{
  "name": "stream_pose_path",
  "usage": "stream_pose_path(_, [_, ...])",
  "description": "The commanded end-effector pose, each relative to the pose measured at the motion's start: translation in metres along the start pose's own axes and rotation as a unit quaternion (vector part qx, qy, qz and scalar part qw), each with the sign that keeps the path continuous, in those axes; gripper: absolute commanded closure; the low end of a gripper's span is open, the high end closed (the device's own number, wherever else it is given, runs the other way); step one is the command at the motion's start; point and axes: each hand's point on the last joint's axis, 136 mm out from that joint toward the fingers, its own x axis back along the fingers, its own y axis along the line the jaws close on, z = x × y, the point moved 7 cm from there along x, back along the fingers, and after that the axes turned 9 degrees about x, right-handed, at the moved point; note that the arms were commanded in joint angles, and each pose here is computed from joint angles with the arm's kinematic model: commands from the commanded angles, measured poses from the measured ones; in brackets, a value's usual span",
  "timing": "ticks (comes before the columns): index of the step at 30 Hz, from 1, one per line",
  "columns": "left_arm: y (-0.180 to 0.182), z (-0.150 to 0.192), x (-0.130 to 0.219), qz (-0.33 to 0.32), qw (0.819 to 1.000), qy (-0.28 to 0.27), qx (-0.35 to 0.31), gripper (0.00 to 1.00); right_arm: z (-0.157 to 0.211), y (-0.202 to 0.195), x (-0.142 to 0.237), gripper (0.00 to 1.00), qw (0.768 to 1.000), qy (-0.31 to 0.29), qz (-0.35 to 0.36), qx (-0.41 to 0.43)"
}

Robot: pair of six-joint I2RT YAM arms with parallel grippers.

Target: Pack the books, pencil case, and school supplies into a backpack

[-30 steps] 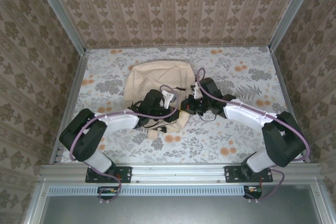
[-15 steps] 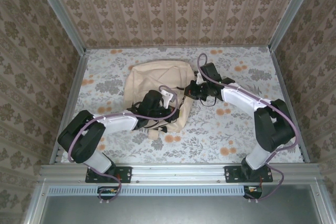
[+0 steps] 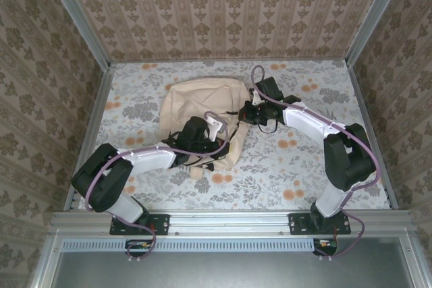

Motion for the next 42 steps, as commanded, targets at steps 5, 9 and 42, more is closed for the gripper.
stream_pose_path(5, [-0.002, 0.036, 0.008, 0.017, 0.996, 0.084, 0.004, 1.00, -0.043, -0.019, 0.002, 1.00, 0.996, -0.075, 0.055, 0.006])
stream_pose_path(9, [-0.005, 0.022, 0.008, 0.010, 0.997, 0.073, 0.010, 0.90, -0.043, -0.010, 0.004, 1.00, 0.997, -0.068, 0.018, 0.013])
stream_pose_path(42, [0.186, -0.012, 0.278, -0.570, 0.706, -0.335, 0.255, 0.00, 0.008, -0.140, 0.148, 0.00, 0.839, -0.311, 0.439, 0.081])
